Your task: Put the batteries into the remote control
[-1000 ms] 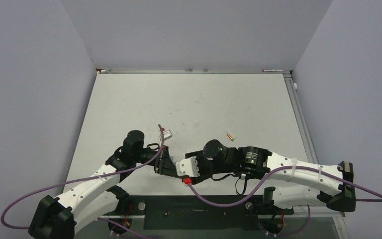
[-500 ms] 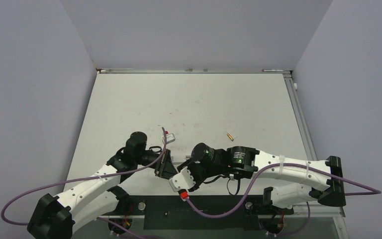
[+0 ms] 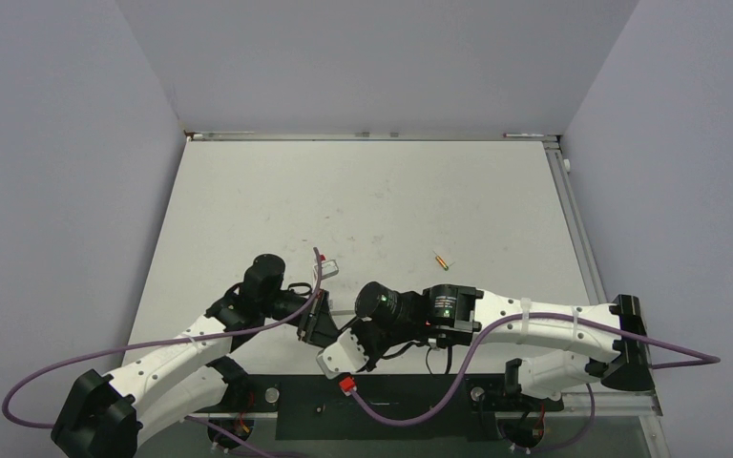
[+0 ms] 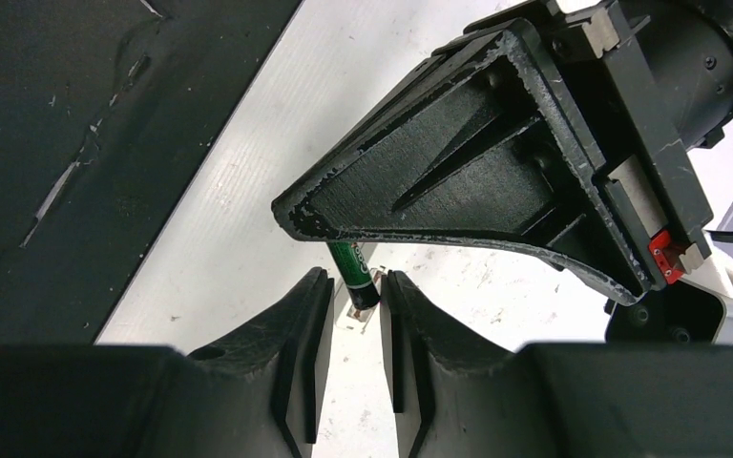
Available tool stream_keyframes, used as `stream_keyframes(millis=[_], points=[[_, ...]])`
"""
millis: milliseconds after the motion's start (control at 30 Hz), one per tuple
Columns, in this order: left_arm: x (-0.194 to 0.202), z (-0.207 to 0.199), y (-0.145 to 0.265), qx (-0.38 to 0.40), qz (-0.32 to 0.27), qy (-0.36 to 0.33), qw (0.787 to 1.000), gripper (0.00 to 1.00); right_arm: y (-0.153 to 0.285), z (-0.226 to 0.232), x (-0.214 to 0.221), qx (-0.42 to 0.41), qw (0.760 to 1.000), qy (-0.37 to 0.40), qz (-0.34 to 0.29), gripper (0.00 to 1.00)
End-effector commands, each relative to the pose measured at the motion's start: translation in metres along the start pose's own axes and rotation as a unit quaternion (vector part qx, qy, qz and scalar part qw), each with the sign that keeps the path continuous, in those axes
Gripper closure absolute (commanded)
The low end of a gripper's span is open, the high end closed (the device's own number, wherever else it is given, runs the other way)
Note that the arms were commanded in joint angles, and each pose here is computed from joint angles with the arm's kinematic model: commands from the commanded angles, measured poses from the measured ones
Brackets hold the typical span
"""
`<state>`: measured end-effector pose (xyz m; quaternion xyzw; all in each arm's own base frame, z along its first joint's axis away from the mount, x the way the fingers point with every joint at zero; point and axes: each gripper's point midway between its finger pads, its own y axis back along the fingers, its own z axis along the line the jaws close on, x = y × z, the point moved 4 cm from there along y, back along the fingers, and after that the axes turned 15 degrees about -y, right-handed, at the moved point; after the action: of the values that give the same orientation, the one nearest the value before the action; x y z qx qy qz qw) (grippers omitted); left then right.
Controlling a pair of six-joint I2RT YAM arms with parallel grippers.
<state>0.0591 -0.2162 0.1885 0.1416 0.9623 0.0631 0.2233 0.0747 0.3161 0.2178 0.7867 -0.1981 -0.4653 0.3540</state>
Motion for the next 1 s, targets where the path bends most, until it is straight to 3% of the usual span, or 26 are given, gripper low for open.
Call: stream_keyframes(millis=[0,200,333,400,467,733,967], points=[[-0.009,-0.016,0.0,0.021,0.001,-0.048,0.999,1.0,0.002,-0.004,-0.013,0.002,1.0,0.016,-0.014,0.75],[-0.008,-0.016,0.0,0.023,0.004,-0.05,0.998,1.0,0.001,-0.003,-0.012,-0.003,1.0,0.018,-0.007,0.79],[-0.008,-0.016,-0.001,0.023,0.005,-0.05,0.998,1.0,0.001,-0.002,-0.011,-0.004,1.0,0.019,-0.002,0.91],[-0.007,-0.015,-0.001,0.022,0.007,-0.048,0.999,1.0,0.002,-0.002,-0.012,-0.004,1.0,0.02,-0.003,0.92],[-0.008,-0.015,-0.001,0.021,0.007,-0.047,0.999,0.93,0.001,0.0,-0.011,-0.007,1.0,0.02,-0.002,0.92],[-0.015,-0.013,-0.001,0.004,-0.013,-0.05,0.999,0.48,0.003,0.0,-0.001,0.015,1.0,-0.008,0.012,0.92],[-0.03,0.015,0.015,-0.076,-0.086,-0.018,0.993,0.41,0.01,-0.01,0.019,0.07,0.994,-0.071,0.036,0.92]])
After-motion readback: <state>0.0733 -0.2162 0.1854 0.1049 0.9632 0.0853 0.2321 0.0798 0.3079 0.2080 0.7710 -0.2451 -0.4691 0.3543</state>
